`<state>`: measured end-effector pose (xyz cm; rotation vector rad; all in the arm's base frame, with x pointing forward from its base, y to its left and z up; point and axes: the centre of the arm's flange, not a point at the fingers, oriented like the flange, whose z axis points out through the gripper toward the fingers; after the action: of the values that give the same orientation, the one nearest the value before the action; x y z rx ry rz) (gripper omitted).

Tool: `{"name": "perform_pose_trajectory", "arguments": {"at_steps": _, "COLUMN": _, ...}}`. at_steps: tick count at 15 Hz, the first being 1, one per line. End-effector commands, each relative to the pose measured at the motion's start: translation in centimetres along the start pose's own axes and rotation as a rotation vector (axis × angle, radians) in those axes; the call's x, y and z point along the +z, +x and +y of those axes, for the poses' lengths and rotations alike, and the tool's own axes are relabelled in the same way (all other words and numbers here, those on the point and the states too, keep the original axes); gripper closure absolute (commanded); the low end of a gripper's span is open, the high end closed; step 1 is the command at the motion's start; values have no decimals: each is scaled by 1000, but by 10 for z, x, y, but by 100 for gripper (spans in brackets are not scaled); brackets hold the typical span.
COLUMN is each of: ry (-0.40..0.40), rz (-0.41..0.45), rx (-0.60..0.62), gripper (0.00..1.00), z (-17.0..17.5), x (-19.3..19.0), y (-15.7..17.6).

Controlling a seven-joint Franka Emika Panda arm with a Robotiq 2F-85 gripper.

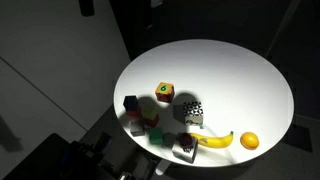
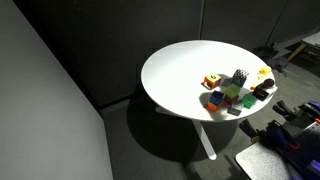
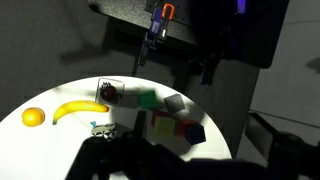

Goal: Put the middle square plush toy on top of the square plush toy on the left

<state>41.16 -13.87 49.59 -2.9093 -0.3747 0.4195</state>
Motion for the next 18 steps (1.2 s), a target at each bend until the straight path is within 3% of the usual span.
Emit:
{"name": "perform_pose_trajectory", "arguments": {"at_steps": 1, "ry": 0, "rz": 1, "rx": 0, "gripper": 0, "z": 0, "x": 0, "y": 0}}
{"name": "perform_pose_trajectory", "arguments": {"at_steps": 10, "ry": -38, "rz": 13, "rx": -7, "gripper": 0, "z": -10, "x": 0, "y": 11}}
{"name": "perform_pose_trajectory", "arguments": {"at_steps": 18, "ry": -150, "rz": 91, "rx": -54, "gripper": 0, "z": -42, "x": 7, "y": 60}}
